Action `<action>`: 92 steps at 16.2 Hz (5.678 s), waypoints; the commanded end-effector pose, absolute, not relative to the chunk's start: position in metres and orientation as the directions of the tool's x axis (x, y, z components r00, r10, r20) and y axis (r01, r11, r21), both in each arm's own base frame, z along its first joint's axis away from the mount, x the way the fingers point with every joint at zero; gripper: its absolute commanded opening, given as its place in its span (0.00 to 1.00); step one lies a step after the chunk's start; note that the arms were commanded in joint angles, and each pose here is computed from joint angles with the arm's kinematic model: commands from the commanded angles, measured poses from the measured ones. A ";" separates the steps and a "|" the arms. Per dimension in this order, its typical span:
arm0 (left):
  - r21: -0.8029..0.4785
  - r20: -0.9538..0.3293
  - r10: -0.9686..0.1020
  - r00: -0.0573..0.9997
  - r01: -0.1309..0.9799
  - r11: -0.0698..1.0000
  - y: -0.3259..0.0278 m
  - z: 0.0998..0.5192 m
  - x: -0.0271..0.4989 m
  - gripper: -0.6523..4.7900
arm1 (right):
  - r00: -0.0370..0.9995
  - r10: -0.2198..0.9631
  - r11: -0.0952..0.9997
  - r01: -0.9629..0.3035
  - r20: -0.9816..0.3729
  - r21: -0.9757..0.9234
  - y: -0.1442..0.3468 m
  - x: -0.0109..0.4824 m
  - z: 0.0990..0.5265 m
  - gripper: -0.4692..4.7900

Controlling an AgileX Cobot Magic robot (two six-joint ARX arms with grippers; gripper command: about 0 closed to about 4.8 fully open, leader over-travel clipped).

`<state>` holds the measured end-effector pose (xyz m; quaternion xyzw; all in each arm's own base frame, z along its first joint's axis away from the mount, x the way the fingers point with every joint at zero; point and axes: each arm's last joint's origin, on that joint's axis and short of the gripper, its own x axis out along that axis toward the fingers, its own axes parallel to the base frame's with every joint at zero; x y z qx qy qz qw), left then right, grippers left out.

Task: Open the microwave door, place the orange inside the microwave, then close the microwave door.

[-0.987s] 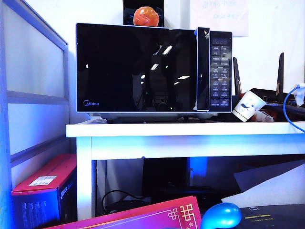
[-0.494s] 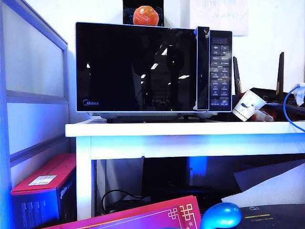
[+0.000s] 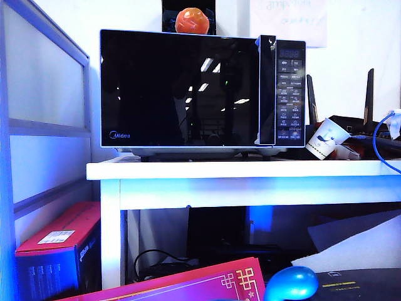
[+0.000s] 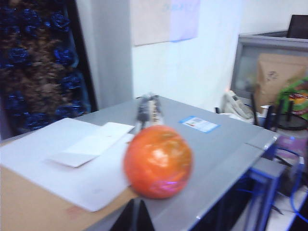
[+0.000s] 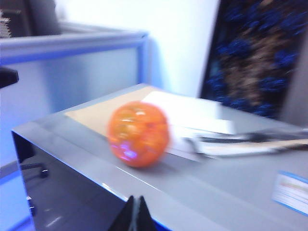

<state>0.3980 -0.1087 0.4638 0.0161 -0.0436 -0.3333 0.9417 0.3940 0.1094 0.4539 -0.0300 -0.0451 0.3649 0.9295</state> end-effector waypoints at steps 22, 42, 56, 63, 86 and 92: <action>0.110 0.203 -0.556 0.806 0.545 0.831 -0.128 0.471 0.401 0.85 | 0.756 0.642 0.766 -0.622 0.129 -0.163 0.160 0.443 0.470 0.08; 0.122 0.232 -0.552 0.801 0.539 0.834 -0.181 0.410 0.445 1.00 | 0.929 0.351 0.926 -0.325 0.118 -0.191 0.135 0.406 0.509 0.08; 0.120 0.252 -0.552 0.795 0.540 0.833 -0.204 0.404 0.472 1.00 | 0.919 0.372 0.919 -0.343 0.135 -0.194 0.132 0.396 0.519 0.08; 0.118 0.237 -0.554 0.798 0.543 0.832 -0.206 0.395 0.477 1.00 | 0.918 0.375 0.917 -0.348 0.129 -0.194 0.133 0.397 0.518 0.08; 0.126 0.298 -0.559 0.774 0.548 0.827 -0.218 0.397 0.473 0.97 | 0.922 0.377 0.915 -0.356 0.085 -0.192 0.133 0.398 0.513 0.08; 0.124 0.280 -0.563 0.778 0.552 0.824 -0.219 0.395 0.473 0.64 | 0.922 0.377 0.915 -0.356 0.085 -0.192 0.133 0.398 0.513 0.08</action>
